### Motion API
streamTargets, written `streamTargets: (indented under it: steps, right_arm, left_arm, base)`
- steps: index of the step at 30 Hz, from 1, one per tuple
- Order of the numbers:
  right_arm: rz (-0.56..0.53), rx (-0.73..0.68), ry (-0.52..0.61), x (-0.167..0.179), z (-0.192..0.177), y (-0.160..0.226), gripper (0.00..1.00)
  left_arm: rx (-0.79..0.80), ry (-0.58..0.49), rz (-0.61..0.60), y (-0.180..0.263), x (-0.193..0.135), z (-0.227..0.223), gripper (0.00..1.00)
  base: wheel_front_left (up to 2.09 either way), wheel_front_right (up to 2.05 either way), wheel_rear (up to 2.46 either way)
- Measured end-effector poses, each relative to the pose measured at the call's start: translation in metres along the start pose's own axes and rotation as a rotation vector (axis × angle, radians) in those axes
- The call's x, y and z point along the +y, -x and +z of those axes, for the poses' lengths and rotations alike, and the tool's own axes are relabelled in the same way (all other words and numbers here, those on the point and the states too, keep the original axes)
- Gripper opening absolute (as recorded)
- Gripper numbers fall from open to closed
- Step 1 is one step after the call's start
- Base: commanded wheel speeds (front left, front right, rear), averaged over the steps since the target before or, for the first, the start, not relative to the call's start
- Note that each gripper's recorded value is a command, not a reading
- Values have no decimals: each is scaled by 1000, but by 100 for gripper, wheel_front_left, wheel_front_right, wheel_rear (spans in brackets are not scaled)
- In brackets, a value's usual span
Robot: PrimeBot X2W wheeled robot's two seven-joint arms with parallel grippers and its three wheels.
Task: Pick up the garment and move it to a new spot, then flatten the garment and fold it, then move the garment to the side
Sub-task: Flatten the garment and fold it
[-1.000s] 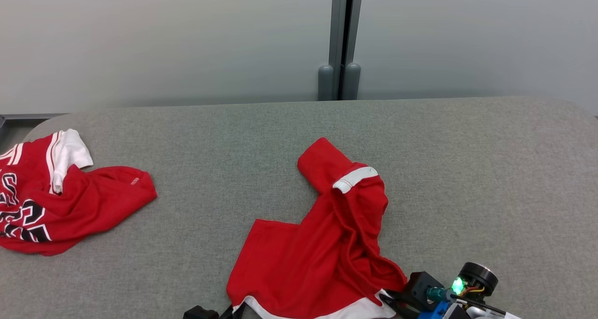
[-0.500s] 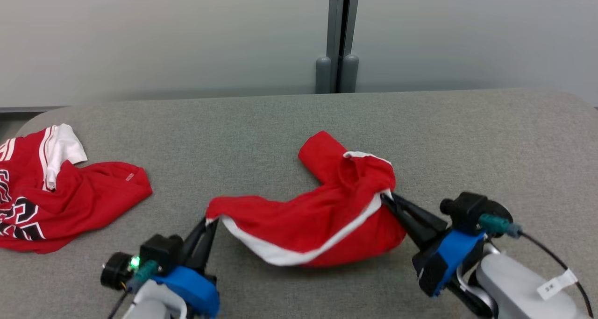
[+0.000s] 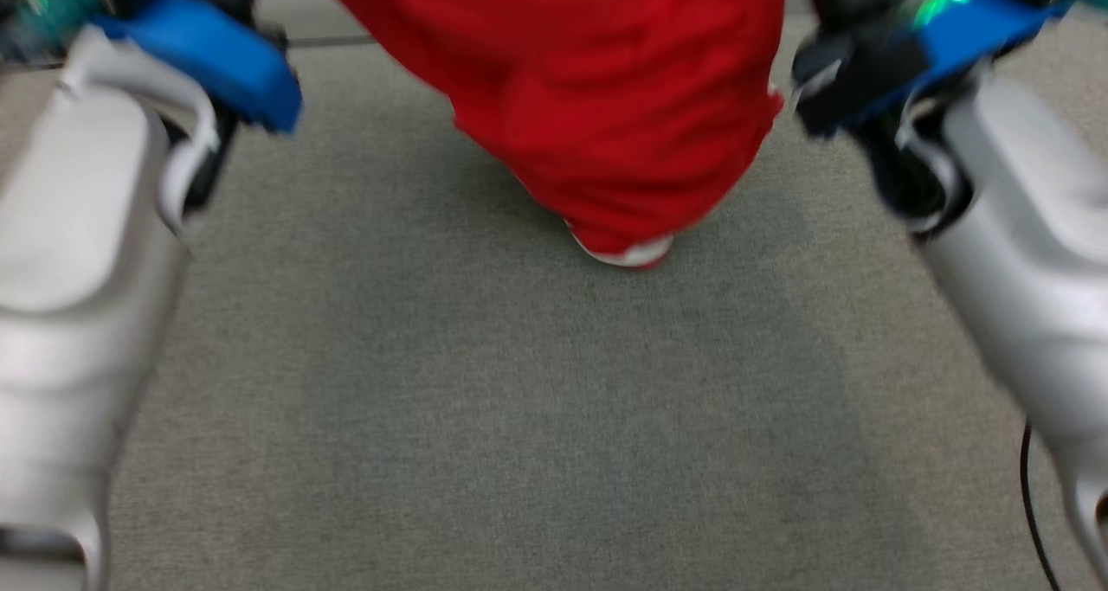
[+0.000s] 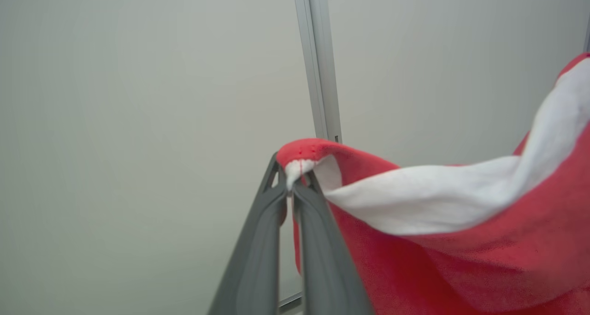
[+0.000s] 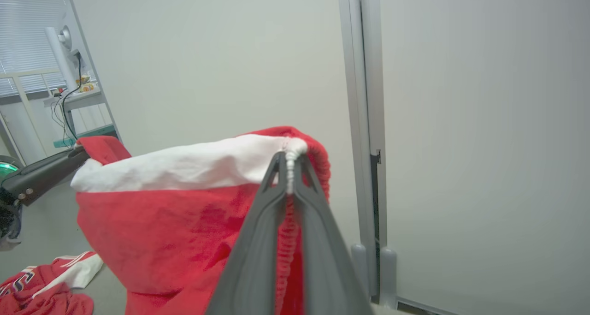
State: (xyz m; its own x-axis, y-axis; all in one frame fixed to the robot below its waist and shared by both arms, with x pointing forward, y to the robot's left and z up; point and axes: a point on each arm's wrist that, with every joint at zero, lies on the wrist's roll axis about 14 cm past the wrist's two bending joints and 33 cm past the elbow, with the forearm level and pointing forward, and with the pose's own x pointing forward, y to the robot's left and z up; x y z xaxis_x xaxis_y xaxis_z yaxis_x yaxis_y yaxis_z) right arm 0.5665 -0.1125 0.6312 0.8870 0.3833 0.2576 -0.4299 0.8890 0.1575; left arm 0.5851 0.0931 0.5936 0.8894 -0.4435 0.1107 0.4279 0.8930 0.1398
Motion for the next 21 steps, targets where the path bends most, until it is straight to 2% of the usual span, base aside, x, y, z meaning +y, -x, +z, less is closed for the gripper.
streamTargets:
  steps: [2, 5, 7, 10, 15, 21]
  right_arm:
    - [-34, -48, -10, -16, 19, -22, 0]
    - [-70, -127, -38, -32, 48, -49, 0]
    - [-88, -169, -48, -40, 66, -62, 0]
    - [-121, -183, -42, -53, 76, -72, 0]
    - [-106, -109, -37, -49, 46, -78, 0]
    - [-128, 54, -98, -51, -30, -44, 0]
  left_arm:
    - [-34, -22, 0, -25, 10, 17, 0]
    - [-86, 16, 11, -54, 20, 40, 0]
    - [-125, -11, 14, -69, 27, 58, 0]
    - [-166, -34, 15, -83, 32, 78, 0]
    - [-145, -19, 18, -89, 33, 61, 0]
    - [9, 111, 29, -55, 14, -20, 0]
  base:
    - [0, 0, 0]
    - [0, 0, 0]
    - [0, 0, 0]
    - [0, 0, 0]
    - [0, 0, 0]
    - [0, 0, 0]
